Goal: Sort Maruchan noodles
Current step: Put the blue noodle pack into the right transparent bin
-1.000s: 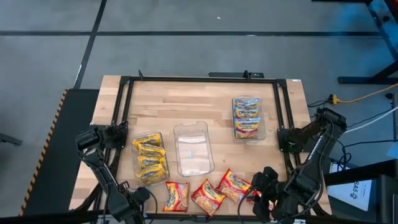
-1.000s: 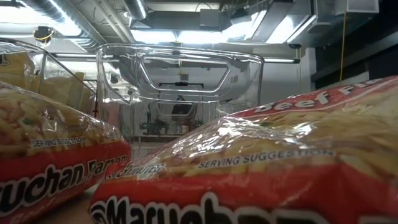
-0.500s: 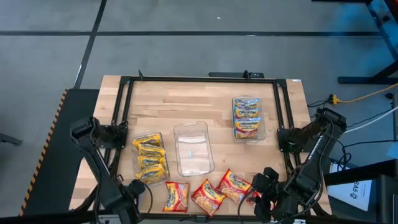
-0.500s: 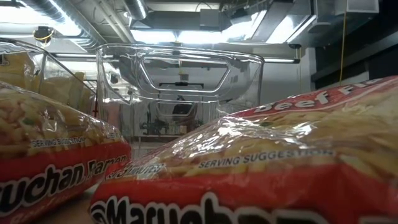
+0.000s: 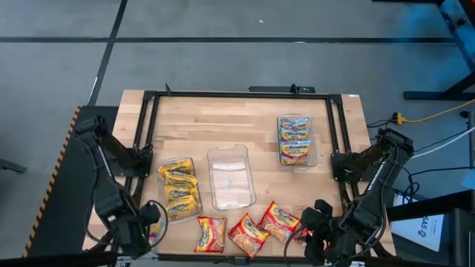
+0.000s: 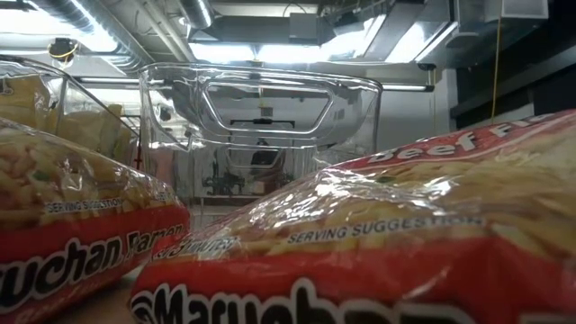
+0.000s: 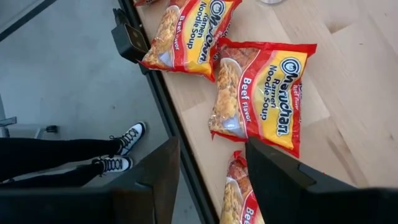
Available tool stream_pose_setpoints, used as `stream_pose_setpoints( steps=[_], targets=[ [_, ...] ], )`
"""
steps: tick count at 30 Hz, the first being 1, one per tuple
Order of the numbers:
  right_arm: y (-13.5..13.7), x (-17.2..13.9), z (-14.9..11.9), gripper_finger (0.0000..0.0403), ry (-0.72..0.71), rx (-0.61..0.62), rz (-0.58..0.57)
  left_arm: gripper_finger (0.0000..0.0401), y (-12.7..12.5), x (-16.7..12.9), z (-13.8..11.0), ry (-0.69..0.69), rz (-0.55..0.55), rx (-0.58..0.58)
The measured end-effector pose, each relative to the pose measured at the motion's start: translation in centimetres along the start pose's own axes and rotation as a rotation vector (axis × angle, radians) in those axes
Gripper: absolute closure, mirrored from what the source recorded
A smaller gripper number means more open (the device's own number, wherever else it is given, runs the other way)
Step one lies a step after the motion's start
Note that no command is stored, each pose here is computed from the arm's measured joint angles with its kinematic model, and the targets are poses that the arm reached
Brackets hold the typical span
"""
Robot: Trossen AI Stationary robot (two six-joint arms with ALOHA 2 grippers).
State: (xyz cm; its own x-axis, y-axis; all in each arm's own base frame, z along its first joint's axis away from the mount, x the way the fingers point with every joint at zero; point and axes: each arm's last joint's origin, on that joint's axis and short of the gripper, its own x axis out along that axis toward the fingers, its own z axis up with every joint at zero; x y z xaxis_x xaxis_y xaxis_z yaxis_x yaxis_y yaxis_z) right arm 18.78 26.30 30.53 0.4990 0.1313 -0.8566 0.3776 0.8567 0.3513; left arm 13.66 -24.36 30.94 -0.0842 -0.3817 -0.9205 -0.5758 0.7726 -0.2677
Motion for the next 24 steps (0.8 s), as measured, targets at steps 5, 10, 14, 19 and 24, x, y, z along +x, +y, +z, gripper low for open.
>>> stream_pose_setpoints(
  steps=[5, 10, 14, 19, 24],
  targets=[
    [0.0, 0.0, 0.0, 0.0224, 0.000, 0.000, 0.000, 0.0401, 0.8, -2.4, -0.6, 0.012, -0.113, 0.031],
    [0.1, 0.0, 0.0, 0.0224, -0.002, 0.003, 0.009, 0.0401, 1.2, -3.7, 0.4, -0.146, -0.170, 0.030],
    [0.1, 0.0, 0.0, 0.0224, -0.007, 0.004, 0.011, 0.0401, 1.0, -4.2, 2.7, -0.296, -0.170, 0.043],
    [0.1, 0.0, 0.2, 0.0224, -0.063, 0.033, -0.001, 0.0401, 0.8, -5.3, 7.5, -0.507, -0.144, 0.114],
    [0.0, 0.0, 0.5, 0.0224, -0.157, 0.051, -0.014, 0.0401, 1.1, -7.5, 13.1, -0.692, -0.143, 0.218]
  ],
)
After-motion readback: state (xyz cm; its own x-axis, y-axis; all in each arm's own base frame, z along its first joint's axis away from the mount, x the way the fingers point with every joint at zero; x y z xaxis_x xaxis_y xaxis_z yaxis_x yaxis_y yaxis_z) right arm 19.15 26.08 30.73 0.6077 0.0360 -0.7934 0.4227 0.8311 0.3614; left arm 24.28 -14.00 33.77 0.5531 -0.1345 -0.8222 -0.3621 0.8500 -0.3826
